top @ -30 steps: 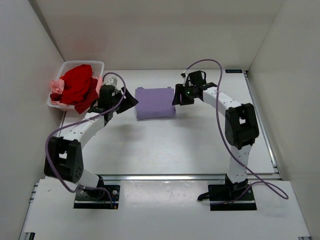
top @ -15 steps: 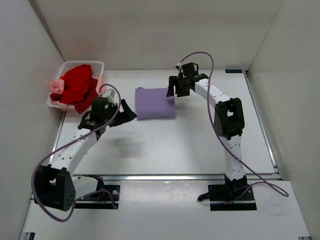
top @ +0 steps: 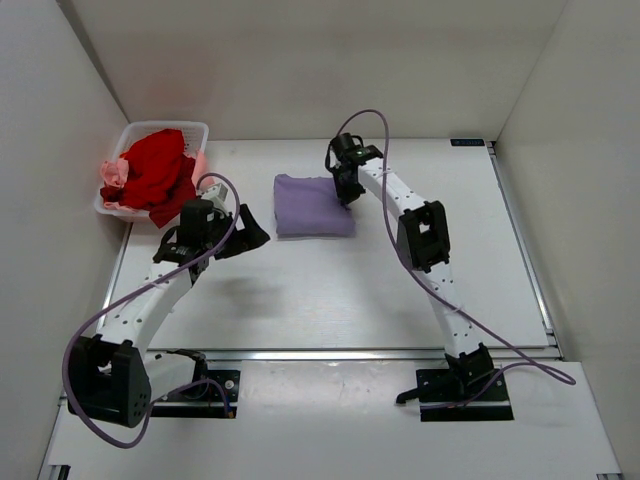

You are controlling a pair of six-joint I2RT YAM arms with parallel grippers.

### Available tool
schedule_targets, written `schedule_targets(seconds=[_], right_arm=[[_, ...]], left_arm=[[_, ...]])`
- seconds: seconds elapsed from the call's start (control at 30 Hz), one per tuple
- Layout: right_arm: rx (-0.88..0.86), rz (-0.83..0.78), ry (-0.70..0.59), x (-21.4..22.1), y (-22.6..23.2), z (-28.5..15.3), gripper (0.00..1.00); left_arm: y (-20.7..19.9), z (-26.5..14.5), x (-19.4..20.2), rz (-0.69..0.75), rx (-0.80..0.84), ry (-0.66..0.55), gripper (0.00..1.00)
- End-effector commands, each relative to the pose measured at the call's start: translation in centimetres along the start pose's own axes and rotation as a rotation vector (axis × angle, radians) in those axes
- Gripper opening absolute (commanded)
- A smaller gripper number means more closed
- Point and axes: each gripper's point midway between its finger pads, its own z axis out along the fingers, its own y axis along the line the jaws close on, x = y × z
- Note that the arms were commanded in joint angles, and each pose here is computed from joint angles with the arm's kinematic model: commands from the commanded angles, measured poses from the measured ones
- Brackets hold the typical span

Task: Fold and stack the t-shirts
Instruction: Put the neatly folded tshirt into the corner of the board with the right arm

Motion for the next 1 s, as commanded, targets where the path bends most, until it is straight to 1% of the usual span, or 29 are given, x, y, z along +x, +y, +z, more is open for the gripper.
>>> schedule_targets(seconds=[0.0,0.07,0.1,0.17,0.27,0.3,0.4,0.43,0.5,0.57,0.6,0.7,0.73,0.87,0.97], right_arm=[[0.362,-0.140,0.171,4.5,-6.1,0.1,0.00],[0.495,-0.178,0.196,5.5,-9.6,-0.8,0.00],[0.573,-0.184,0.177,4.9,-11.3,-1.6,0.00],[0.662,-0.198,0.191,4.6,-14.6,-2.5,0.00],[0.723,-0.134,0.176,3.8,-19.6,-3.4,0.00],[0.740,-0.119,0.164,3.5,-20.6,-3.2,0.00],[0.800,-0.138,0.170,3.0,-25.1,-3.6,0.00],[0.828,-0.113,0.143,2.3,-26.8,-3.9,0.00],[0.846,-0.104,0.140,2.1,-30.0,-4.0,0.00],[0.850,-0.080,0.093,1.1,-32.5,-4.3,0.00],[0.857,-0.084,0.093,1.1,-33.9,-4.6,0.00],[0.841,-0.094,0.010,-0.6,-36.8,-4.5,0.00],[0.849,-0.092,0.011,-0.4,-38.6,-4.9,0.00],[0.826,-0.086,-0.086,-1.6,-42.0,-5.0,0.00],[0.809,-0.041,-0.155,-2.1,-44.6,-5.3,0.00]], left_arm=[[0.0,-0.2,-0.3,0.028,0.003,-0.015,0.99],[0.0,-0.2,-0.3,0.030,0.007,-0.015,0.99],[0.0,-0.2,-0.3,0.030,0.003,-0.013,0.99],[0.0,0.1,0.1,0.034,0.004,0.004,0.99],[0.0,0.5,0.4,0.049,0.003,0.026,0.99],[0.0,0.7,0.4,0.047,0.001,0.034,0.99],[-0.1,1.0,0.4,0.048,0.000,0.046,0.99],[-0.2,1.2,0.4,0.048,0.000,0.048,0.99],[-0.5,1.4,0.6,0.053,0.005,0.059,0.99],[-0.7,1.5,0.6,0.044,0.011,0.065,0.99],[-1.2,1.7,0.6,0.048,0.028,0.065,0.99],[-1.8,2.0,0.9,0.049,0.039,0.062,0.99],[-2.0,2.0,1.0,0.050,0.046,0.066,0.98],[-2.9,2.7,1.3,0.038,0.075,0.094,0.98],[-4.2,3.2,1.8,0.075,0.128,0.127,0.97]])
